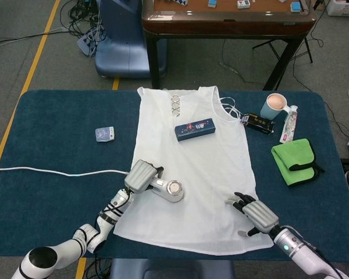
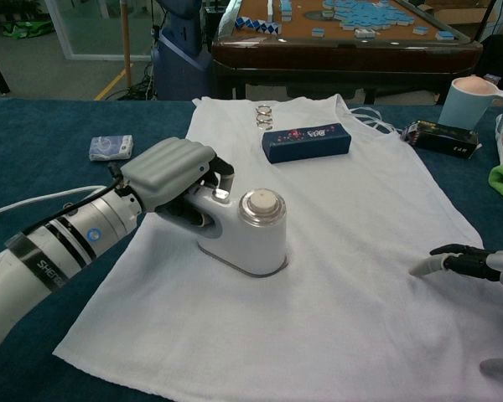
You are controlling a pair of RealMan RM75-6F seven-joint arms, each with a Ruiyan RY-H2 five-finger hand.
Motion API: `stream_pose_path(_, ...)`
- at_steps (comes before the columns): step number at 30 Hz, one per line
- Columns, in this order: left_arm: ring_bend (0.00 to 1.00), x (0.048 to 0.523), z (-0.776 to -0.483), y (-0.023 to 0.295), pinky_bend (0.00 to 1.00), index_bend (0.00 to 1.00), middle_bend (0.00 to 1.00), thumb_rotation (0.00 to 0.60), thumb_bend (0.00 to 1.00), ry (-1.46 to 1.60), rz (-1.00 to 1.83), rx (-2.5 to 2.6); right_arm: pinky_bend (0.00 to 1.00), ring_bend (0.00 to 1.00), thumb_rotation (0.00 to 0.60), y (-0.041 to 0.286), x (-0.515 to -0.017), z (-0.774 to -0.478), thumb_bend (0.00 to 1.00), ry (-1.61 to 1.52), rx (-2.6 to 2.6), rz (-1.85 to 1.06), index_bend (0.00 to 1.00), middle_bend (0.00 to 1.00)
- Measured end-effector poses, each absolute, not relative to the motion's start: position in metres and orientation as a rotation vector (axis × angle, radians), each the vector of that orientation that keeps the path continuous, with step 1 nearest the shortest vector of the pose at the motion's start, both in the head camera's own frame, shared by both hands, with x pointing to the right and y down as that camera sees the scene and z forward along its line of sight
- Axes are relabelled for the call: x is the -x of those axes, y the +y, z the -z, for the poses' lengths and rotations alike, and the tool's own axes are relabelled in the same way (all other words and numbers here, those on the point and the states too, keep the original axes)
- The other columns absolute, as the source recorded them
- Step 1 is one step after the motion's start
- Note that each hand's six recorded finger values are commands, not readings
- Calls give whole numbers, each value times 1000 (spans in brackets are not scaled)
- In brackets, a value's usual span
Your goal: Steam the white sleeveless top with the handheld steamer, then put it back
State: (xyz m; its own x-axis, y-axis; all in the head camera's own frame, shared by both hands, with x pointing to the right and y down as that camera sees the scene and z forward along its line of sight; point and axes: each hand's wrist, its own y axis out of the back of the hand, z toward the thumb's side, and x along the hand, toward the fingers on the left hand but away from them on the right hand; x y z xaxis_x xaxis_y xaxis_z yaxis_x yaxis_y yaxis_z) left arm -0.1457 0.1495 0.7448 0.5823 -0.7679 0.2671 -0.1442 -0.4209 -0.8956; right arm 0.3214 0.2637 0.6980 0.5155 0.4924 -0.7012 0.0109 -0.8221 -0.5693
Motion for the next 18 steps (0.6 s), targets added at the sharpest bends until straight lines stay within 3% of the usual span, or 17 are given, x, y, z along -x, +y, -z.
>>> stream_pose_path(18,754,225,-752,128,798,958,896,600,333,781,999,1836,126,41,600,262,-317,-699,167,-395,2253,-1270,145,155)
